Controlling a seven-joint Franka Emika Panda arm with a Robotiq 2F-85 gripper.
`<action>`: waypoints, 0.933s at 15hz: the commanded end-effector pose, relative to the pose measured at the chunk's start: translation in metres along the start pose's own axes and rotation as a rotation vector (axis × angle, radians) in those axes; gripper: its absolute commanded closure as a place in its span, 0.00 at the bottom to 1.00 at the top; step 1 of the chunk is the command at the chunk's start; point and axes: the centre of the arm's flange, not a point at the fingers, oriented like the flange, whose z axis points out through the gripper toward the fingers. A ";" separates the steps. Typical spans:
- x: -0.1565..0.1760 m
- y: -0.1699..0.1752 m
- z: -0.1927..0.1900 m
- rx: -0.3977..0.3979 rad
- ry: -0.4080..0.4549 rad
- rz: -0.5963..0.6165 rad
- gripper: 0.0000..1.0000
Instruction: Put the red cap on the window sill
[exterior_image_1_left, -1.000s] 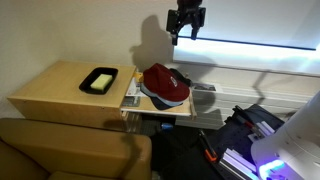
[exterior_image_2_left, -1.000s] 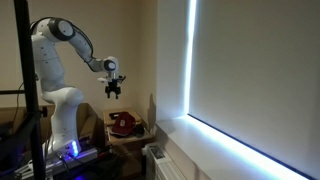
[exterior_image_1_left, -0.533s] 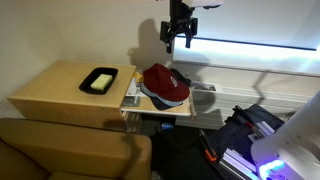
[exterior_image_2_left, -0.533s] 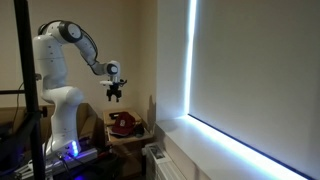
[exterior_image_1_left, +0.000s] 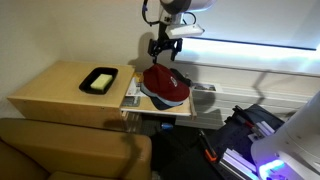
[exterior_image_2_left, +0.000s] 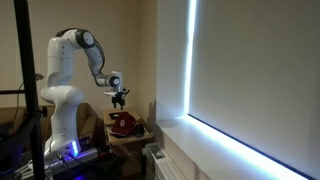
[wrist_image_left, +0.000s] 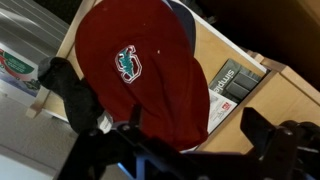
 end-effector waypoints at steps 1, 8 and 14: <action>0.013 -0.004 0.046 -0.036 0.069 0.040 0.00; 0.005 0.002 0.056 -0.051 0.045 0.066 0.00; 0.005 -0.001 0.063 -0.043 0.040 0.031 0.55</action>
